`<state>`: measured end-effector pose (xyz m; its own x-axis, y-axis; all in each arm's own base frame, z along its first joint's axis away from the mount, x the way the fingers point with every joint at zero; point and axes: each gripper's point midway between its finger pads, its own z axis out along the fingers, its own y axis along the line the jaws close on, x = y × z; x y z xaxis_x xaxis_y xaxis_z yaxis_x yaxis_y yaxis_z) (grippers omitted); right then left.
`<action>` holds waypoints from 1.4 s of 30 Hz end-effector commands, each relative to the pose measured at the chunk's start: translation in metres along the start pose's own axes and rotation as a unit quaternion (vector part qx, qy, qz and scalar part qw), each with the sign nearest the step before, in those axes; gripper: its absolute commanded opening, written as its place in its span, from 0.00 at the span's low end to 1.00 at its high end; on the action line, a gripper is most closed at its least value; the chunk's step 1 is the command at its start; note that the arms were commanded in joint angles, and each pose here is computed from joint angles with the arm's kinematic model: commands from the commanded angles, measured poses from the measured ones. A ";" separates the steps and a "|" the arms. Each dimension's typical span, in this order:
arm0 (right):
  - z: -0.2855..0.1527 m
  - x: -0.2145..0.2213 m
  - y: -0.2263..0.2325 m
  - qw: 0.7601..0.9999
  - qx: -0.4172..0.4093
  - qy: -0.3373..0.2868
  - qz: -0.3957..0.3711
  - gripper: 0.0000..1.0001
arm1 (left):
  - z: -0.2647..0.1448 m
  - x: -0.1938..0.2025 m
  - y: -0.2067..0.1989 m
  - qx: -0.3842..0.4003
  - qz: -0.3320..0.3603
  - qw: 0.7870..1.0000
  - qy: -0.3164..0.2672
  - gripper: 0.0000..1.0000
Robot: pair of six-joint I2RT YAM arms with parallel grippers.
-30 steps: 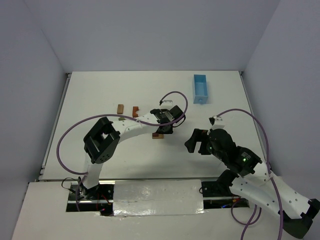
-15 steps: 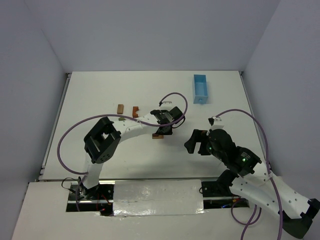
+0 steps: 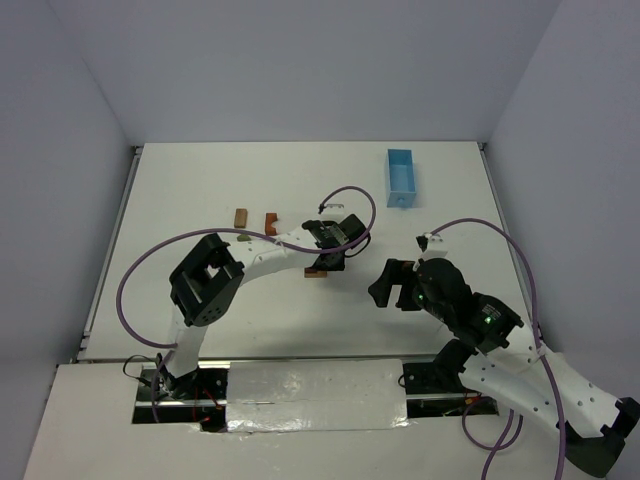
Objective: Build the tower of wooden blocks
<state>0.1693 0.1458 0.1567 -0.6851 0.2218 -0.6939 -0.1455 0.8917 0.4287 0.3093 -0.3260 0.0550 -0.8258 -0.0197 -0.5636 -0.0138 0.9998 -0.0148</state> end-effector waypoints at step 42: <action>0.095 -0.012 0.025 0.995 0.040 0.052 -0.078 0.95 | -0.145 -0.103 0.180 -0.064 -0.101 0.983 -0.142 0.93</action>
<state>0.2116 0.1871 0.1065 -0.7769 0.0657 -0.6262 -0.1596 0.9415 0.2967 0.3265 -0.1952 0.2370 -0.5906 -0.2537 -0.7661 -0.1788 0.9668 -0.1823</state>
